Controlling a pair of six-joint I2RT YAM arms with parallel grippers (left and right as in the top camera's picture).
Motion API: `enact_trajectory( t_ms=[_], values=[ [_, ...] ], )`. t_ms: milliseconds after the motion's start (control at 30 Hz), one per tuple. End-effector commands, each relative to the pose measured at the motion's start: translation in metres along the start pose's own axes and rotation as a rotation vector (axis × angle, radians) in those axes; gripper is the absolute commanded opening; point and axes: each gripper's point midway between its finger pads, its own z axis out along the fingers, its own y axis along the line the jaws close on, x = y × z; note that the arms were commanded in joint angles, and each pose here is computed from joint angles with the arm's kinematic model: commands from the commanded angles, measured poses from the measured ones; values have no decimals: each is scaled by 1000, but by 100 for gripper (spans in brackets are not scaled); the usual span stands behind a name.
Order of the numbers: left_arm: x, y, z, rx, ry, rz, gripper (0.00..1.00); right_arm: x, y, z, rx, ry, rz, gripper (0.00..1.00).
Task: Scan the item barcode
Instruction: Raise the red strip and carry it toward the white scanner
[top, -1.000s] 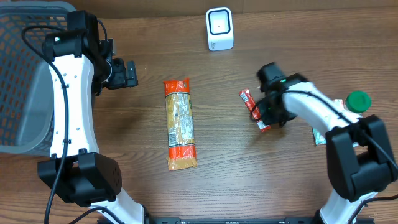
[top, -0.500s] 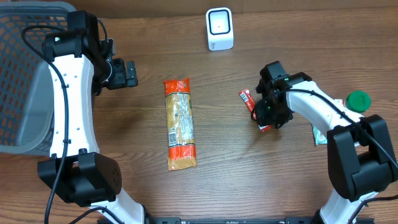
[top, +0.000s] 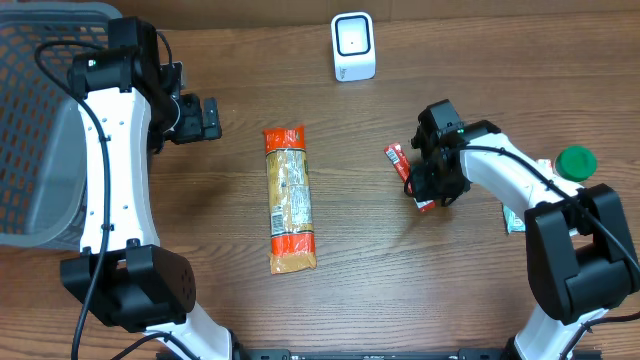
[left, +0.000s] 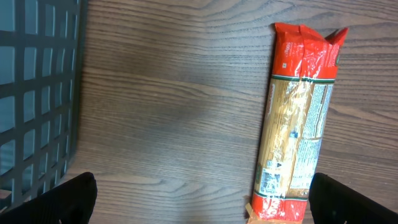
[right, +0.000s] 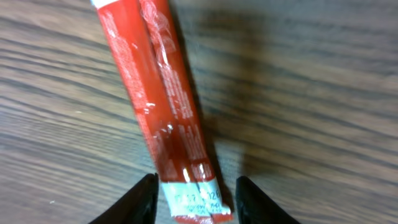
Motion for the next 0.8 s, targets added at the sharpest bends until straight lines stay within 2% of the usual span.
enact_trajectory(
  t_ms=[0,67,100,267,433,767],
  values=[
    [-3,-2,-14,5,-43,11,100,6,-4,3,15,-26,-1,46],
    [-3,-2,-14,6,-43,11,100,6,-11,10,48,-48,-2,45],
    [-3,-2,-14,6,-43,11,100,7,-16,13,71,-56,-2,40],
    [-3,-2,-14,5,-43,11,100,14,-31,16,151,-45,0,5],
    [-3,-2,-14,6,-43,11,100,4,-30,6,157,-57,-13,4],
    [-3,-2,-14,5,-43,11,100,-49,-17,-39,140,-175,-34,4]
  ],
)
